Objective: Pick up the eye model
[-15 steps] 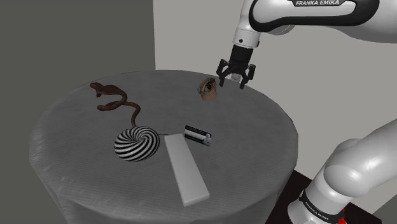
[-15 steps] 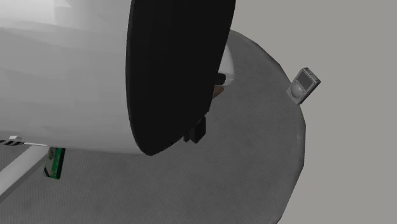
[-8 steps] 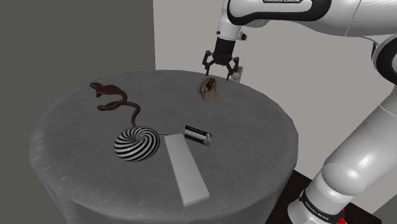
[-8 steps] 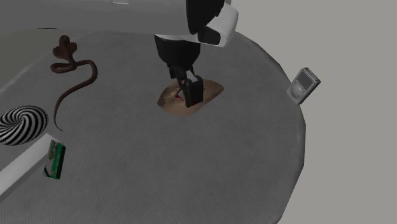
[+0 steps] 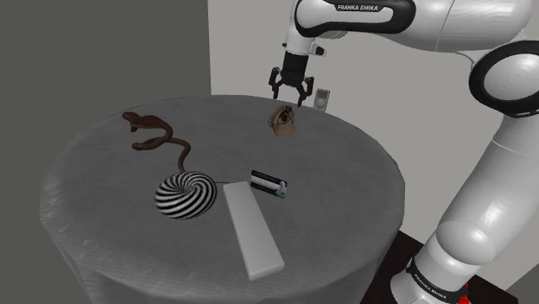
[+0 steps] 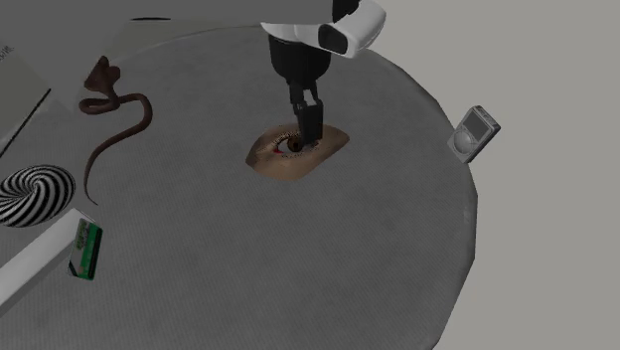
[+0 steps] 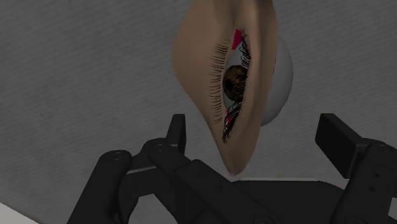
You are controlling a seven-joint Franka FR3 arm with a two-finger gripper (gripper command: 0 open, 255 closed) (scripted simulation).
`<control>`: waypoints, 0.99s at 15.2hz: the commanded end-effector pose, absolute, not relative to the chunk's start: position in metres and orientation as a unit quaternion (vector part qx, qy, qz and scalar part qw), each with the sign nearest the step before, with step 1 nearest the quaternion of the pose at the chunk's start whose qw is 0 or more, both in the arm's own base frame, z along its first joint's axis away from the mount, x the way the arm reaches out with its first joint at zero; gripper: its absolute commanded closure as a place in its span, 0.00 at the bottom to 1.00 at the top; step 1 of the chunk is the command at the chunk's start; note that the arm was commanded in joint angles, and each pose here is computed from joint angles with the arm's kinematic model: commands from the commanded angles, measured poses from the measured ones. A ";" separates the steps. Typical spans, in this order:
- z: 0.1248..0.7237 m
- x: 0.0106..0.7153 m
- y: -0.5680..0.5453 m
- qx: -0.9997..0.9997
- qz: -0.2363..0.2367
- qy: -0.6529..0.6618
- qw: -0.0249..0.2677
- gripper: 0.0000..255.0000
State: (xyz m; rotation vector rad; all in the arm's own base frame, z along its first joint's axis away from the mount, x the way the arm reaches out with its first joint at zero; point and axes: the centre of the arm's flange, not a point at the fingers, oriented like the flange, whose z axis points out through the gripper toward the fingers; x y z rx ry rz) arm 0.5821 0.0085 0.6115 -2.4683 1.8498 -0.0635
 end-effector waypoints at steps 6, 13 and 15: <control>0.589 0.581 0.007 -0.799 -0.021 0.600 0.028 1.00; 0.589 0.581 0.007 -0.799 -0.021 0.600 0.028 1.00; 0.588 0.582 0.008 -0.799 -0.021 0.600 0.028 1.00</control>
